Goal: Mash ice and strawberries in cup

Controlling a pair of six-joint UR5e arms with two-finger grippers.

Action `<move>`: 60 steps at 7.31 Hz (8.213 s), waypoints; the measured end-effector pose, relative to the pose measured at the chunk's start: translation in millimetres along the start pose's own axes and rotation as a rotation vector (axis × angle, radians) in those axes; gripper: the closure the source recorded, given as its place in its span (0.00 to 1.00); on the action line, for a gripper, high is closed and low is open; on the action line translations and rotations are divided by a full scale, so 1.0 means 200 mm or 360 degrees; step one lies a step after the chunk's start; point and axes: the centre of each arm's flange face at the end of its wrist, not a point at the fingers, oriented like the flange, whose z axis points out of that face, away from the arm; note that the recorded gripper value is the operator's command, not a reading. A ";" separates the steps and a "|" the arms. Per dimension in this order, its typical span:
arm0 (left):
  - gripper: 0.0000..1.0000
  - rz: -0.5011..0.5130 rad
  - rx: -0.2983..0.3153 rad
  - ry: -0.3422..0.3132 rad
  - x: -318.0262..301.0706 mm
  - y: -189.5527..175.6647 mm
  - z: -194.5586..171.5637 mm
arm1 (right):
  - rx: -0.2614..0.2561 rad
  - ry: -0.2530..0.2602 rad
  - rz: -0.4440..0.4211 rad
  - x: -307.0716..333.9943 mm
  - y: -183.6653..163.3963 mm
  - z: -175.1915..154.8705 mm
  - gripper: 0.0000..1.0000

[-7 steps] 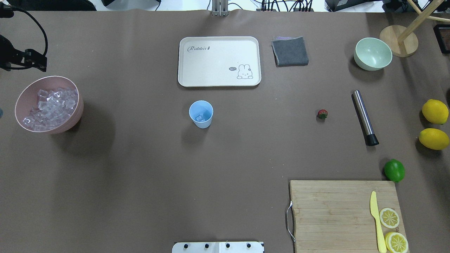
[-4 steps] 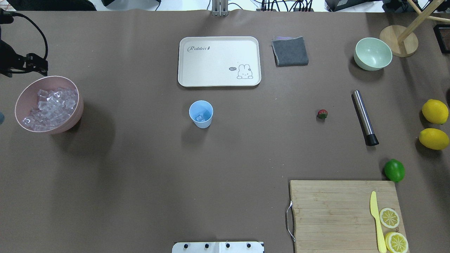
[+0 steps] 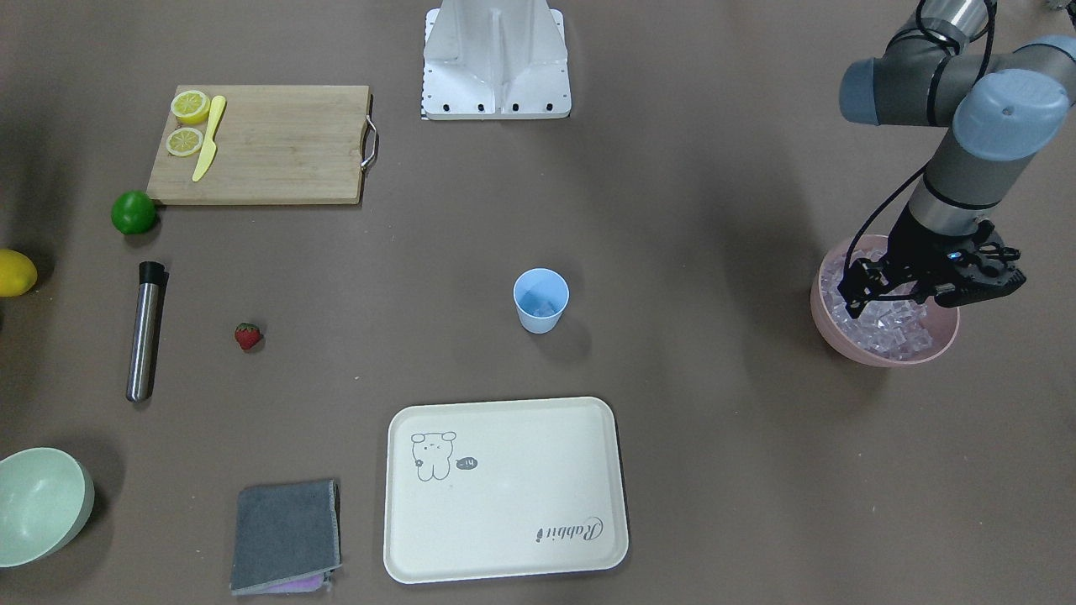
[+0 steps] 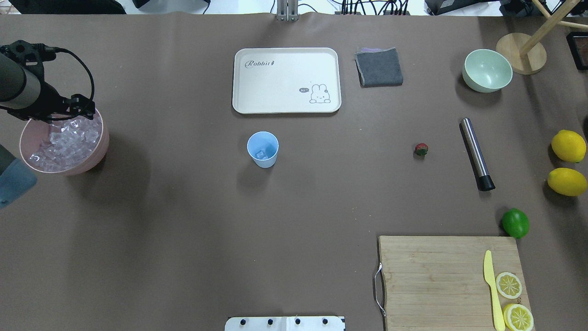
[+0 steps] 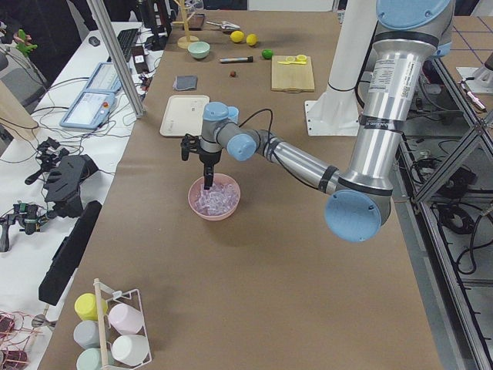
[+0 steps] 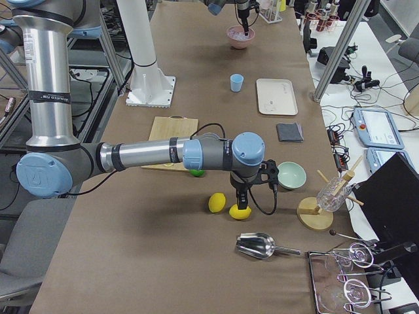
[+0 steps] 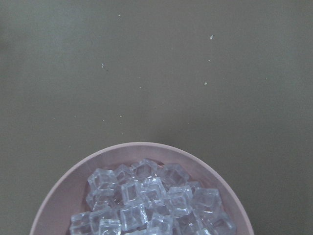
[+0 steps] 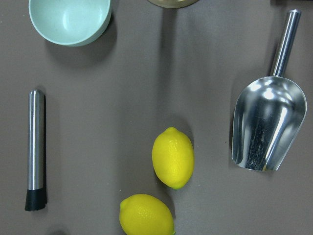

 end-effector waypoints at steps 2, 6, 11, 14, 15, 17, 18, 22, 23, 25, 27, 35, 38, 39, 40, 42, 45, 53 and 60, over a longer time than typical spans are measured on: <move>0.04 0.0006 -0.0008 -0.0005 -0.01 0.02 0.05 | -0.0004 0.0001 0.0004 0.01 0.00 0.01 0.00; 0.28 0.0031 -0.0015 -0.0033 -0.02 0.06 0.09 | -0.0011 0.0003 0.0007 0.02 0.00 0.02 0.00; 0.29 0.0076 -0.0030 -0.0068 -0.08 0.09 0.13 | -0.0031 0.0003 -0.0022 -0.02 -0.03 0.05 0.00; 0.37 0.0082 -0.0026 -0.0060 -0.06 0.09 0.12 | -0.0035 0.0003 -0.0028 -0.03 -0.09 0.06 0.00; 0.41 0.0084 -0.0027 -0.0060 -0.06 0.09 0.12 | -0.0036 0.0003 -0.0028 -0.03 -0.09 0.06 0.00; 0.46 0.0093 -0.0032 -0.0059 -0.05 0.10 0.13 | -0.0038 0.0003 -0.0025 -0.02 -0.09 0.07 0.00; 0.46 0.0096 -0.0036 -0.0061 -0.05 0.11 0.13 | -0.0042 0.0003 -0.0022 -0.02 -0.08 0.07 0.00; 0.52 0.0101 -0.0043 -0.0065 -0.05 0.13 0.14 | -0.0049 0.0013 -0.0014 0.00 -0.07 0.08 0.00; 0.62 0.0101 -0.0044 -0.0066 -0.05 0.13 0.15 | -0.0049 0.0015 -0.0014 0.00 -0.07 0.08 0.00; 0.95 0.0101 -0.0045 -0.0068 -0.05 0.13 0.15 | -0.0049 0.0017 -0.0016 -0.01 -0.07 0.08 0.00; 1.00 0.0103 -0.0044 -0.0067 -0.06 0.13 0.14 | -0.0051 0.0017 -0.0018 -0.01 -0.07 0.08 0.00; 1.00 0.0003 0.0261 0.0230 0.20 -0.16 -0.50 | -0.0052 0.0009 -0.0014 -0.02 -0.08 0.08 0.00; 1.00 -0.0108 0.0157 0.0550 1.02 0.06 -0.64 | -0.0061 0.0009 -0.0003 -0.01 -0.07 0.09 0.00; 1.00 -0.0098 0.0151 0.0590 1.22 0.19 -0.63 | -0.0063 0.0009 0.0000 0.00 -0.07 0.09 0.00; 1.00 -0.0072 0.0156 0.0608 1.41 0.33 -0.58 | -0.0065 0.0009 0.0003 0.00 -0.06 0.09 0.00; 1.00 -0.0014 0.0191 0.0618 1.65 0.54 -0.44 | -0.0069 0.0009 0.0008 0.01 -0.05 0.10 0.00; 1.00 0.0010 0.0215 0.0616 1.73 0.61 -0.28 | -0.0071 0.0011 0.0010 0.01 -0.04 0.10 0.00; 0.03 0.0031 0.0202 0.0623 1.81 0.65 -0.26 | -0.0069 0.0010 0.0008 0.01 -0.05 0.10 0.00; 0.03 0.0354 0.0204 0.0219 0.85 0.10 -0.63 | -0.0058 0.0007 -0.0006 -0.01 -0.07 0.09 0.00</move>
